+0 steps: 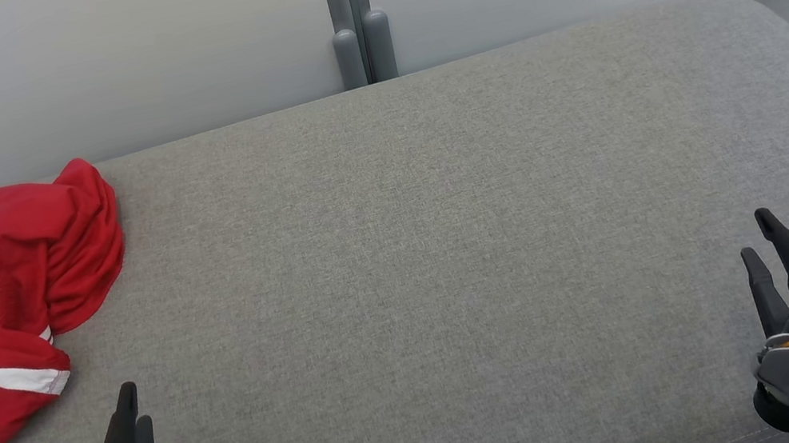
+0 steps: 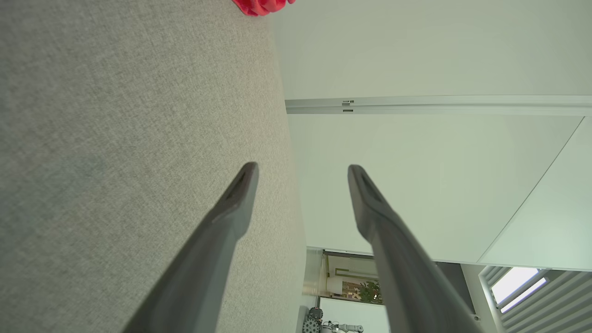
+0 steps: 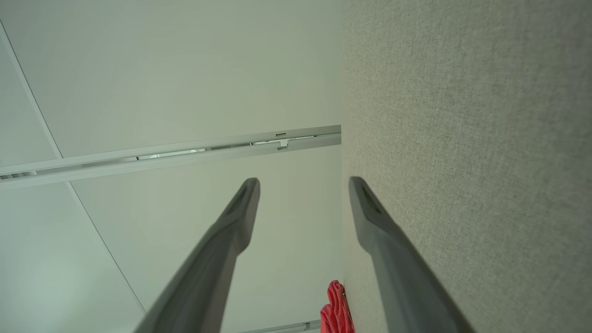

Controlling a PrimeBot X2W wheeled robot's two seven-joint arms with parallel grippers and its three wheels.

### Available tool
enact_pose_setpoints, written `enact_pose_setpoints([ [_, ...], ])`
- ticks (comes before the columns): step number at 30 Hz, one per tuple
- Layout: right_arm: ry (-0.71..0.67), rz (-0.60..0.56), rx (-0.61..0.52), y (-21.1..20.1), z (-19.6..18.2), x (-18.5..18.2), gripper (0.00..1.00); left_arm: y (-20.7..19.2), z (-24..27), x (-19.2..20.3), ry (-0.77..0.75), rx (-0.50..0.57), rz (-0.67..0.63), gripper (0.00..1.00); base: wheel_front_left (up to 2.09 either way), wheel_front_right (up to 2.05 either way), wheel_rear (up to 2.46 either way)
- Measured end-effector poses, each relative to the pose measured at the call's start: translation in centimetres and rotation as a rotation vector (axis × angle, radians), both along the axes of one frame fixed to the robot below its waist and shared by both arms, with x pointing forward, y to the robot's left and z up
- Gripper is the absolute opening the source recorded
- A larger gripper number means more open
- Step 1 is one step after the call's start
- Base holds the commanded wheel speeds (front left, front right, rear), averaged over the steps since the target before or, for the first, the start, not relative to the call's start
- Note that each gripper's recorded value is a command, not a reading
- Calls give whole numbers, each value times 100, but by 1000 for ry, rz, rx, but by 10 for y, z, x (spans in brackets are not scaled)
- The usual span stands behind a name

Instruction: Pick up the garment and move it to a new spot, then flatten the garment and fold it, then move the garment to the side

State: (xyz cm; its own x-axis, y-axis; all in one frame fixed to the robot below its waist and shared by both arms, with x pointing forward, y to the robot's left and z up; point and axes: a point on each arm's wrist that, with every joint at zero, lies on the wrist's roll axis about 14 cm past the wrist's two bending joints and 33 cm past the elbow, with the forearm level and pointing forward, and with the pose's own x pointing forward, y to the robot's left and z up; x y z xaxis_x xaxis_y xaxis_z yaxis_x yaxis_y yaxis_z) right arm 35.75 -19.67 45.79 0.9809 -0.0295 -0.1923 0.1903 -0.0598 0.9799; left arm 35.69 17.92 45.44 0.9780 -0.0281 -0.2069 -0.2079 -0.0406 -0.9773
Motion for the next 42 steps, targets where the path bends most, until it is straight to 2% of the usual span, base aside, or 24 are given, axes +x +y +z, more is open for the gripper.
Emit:
enact_pose_setpoints([
  [8,3,13,-47,5,0,1,100,-2,5,1,-16,36,2,100,0,0,0],
  [16,-17,27,-191,4,9,4,100,-2,14,4,-44,132,-1,100,0,0,0],
  [21,-43,40,-290,6,19,8,100,0,21,5,-68,239,-9,100,0,0,0],
  [24,-58,51,-332,9,24,11,100,1,26,7,-83,268,-5,100,0,0,0],
  [32,-86,120,-531,24,31,13,100,2,39,9,-121,467,-20,100,0,0,0],
  [42,-99,160,-689,37,33,13,100,-1,45,10,-136,687,-47,100,0,0,0],
])
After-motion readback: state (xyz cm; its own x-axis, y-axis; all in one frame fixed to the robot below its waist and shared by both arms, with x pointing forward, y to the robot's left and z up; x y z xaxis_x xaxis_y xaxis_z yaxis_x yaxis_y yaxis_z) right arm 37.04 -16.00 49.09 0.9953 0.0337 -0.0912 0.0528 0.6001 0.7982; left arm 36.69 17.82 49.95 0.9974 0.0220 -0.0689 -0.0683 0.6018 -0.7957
